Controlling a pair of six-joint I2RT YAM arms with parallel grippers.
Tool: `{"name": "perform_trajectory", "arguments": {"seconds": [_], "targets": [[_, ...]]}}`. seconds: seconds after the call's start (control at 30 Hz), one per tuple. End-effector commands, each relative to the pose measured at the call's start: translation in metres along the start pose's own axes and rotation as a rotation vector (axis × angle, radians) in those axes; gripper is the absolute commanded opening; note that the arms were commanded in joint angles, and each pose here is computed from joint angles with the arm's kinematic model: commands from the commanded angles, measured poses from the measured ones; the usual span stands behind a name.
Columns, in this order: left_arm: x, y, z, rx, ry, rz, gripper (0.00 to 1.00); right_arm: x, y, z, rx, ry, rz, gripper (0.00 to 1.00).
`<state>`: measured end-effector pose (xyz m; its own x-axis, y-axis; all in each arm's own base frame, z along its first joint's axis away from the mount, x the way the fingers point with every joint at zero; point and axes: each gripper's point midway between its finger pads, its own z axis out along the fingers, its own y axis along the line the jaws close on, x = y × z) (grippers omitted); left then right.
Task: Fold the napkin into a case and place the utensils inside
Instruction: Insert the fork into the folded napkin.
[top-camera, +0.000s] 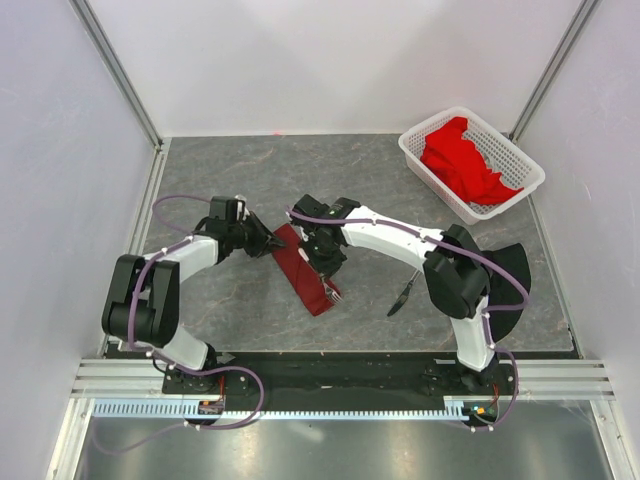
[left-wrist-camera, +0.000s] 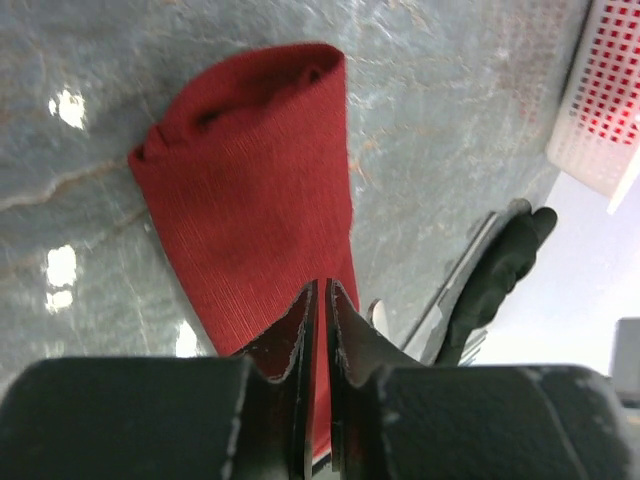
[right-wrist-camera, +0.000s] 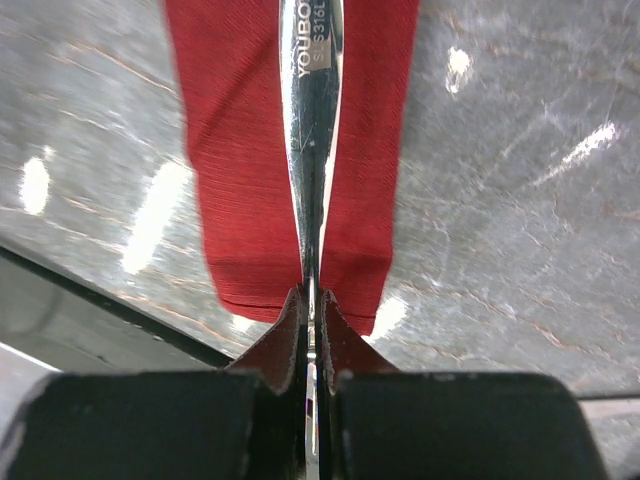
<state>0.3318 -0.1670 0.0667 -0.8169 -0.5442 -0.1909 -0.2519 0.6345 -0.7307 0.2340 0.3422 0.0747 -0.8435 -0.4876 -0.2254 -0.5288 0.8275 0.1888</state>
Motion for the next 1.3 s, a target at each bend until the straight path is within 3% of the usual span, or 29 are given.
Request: {"name": "perform_trajectory", "arguments": {"seconds": [0.0,0.83,1.27], "targets": [[-0.024,-0.009,0.014,0.019,-0.053,0.013,0.12,0.005,-0.006,-0.002,0.035,0.046,-0.029,0.00],[-0.035,-0.001,0.036,0.005,-0.053,0.029,0.11,0.005,-0.011,0.013,0.021,0.107,-0.024,0.00],[-0.033,-0.001,0.036,0.007,-0.043,0.030,0.11,-0.012,-0.014,-0.007,0.026,0.060,-0.011,0.00]]}}
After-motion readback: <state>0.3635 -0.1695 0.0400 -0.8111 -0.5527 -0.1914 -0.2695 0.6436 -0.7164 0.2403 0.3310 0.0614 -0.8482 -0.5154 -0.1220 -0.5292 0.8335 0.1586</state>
